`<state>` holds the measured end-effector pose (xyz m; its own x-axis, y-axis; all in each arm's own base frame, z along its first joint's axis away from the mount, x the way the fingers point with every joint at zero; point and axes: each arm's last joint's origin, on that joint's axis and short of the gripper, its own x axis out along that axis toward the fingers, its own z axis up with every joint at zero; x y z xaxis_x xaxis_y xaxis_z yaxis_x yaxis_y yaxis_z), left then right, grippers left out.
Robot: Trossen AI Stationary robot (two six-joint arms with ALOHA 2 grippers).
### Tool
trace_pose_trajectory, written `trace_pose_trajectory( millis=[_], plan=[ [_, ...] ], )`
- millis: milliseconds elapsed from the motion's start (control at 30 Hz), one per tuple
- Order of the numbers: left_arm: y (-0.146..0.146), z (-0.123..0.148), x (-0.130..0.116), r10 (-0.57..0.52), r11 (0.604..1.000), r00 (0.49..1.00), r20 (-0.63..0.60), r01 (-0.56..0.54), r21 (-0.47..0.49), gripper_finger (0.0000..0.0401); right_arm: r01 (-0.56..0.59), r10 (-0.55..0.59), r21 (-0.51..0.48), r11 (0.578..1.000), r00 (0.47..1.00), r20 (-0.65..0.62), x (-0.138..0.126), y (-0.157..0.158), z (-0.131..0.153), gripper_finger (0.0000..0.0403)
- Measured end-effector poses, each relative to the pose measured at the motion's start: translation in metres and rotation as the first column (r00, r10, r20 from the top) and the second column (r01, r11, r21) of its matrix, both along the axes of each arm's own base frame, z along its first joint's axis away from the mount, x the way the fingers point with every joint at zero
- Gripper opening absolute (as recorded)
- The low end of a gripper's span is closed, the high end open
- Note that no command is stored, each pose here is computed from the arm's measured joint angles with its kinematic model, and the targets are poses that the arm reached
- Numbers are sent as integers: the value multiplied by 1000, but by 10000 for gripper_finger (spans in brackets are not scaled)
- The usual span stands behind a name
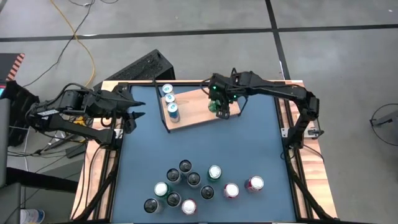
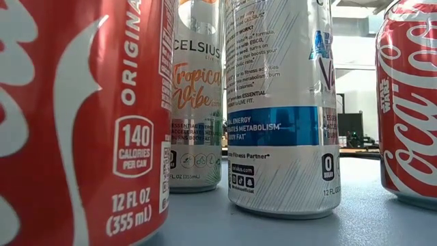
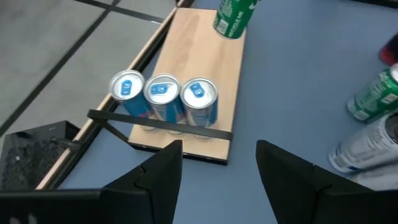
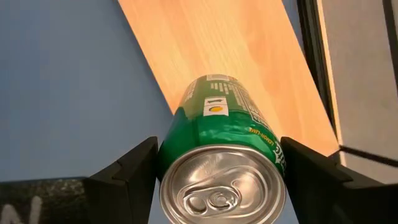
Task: Place canned beverage on shelf
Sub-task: Put the top right green soda can on the shelf
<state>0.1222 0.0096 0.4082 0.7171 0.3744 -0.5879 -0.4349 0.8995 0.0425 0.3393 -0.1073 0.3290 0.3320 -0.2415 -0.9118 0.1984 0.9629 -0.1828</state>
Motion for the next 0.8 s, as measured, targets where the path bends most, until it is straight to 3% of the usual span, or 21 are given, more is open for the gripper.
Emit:
trace_pose_trajectory(
  millis=[167,467,800],
  plan=[
    [1,0,0,48,999,999,13,-48,1,193,-70,69,-14,997,997,-37,19,-9,-11,281],
    [1,0,0,86,996,996,31,-85,-25,193,-230,226,-58,972,972,-57,65,-28,14,281],
    [2,1,-1,125,992,991,41,-124,-18,193,-319,320,29,947,939,-126,87,-30,-30,281]
  ],
)
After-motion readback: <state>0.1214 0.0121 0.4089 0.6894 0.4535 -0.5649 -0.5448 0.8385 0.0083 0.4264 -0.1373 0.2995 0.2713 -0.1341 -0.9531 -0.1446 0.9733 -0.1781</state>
